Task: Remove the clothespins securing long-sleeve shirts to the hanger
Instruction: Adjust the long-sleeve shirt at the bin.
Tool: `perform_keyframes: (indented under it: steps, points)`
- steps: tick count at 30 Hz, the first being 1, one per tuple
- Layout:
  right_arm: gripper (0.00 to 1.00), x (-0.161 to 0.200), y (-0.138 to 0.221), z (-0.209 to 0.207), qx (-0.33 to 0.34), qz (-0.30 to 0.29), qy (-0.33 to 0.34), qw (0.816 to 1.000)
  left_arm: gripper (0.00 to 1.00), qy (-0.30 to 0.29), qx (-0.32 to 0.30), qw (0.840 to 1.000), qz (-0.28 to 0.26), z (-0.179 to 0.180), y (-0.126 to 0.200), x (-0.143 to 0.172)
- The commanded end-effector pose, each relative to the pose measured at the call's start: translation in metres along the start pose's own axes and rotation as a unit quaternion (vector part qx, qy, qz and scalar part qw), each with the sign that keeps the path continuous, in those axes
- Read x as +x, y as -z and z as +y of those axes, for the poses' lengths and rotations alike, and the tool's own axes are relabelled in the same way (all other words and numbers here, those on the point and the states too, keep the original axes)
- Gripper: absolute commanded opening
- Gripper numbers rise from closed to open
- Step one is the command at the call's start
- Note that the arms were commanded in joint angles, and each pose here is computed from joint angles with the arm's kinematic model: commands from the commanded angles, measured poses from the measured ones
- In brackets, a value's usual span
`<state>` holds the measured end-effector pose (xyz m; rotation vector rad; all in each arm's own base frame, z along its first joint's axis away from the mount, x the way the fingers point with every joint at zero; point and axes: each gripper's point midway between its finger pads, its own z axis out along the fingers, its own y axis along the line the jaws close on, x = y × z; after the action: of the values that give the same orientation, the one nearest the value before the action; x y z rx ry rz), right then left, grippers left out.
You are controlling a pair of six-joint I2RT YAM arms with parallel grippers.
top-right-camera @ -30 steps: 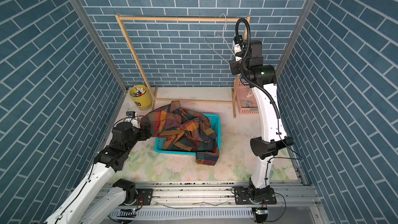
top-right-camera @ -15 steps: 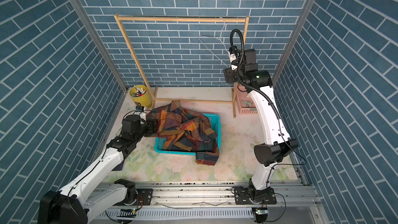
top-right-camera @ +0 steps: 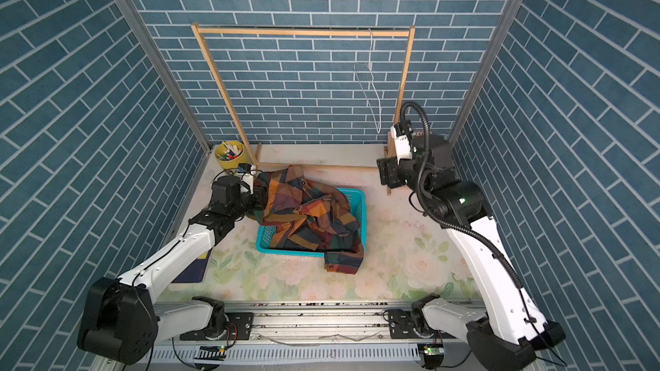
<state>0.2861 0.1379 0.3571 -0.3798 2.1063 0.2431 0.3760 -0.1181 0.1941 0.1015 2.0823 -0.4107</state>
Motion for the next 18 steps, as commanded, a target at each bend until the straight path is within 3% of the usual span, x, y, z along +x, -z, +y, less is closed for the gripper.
perform_keyframes:
  steps: [1, 5, 9, 13, 18]
  points:
    - [0.77, 0.057, -0.004, 0.011, -0.026, 0.042, -0.103, 0.993, 0.00, 0.000, 0.054, 0.998, -0.038, -0.028, 0.012, -0.028]
    - [0.76, 0.113, -0.005, 0.021, -0.045, 0.085, -0.160, 0.982, 0.00, -0.024, 0.094, 0.993, -0.071, -0.064, 0.037, -0.048]
    - [0.75, 0.152, -0.006, 0.038, -0.086, 0.109, -0.200, 0.970, 0.00, -0.030, 0.149, 0.985, -0.081, -0.108, 0.046, -0.048]
    - [0.76, 0.184, -0.009, 0.059, -0.135, 0.127, -0.227, 0.956, 0.00, -0.037, 0.190, 0.980, -0.048, -0.148, 0.031, -0.021]
    - [0.76, 0.218, -0.019, 0.066, -0.146, 0.144, -0.233, 0.951, 0.00, -0.044, 0.195, 0.980, 0.011, -0.164, -0.002, 0.027]
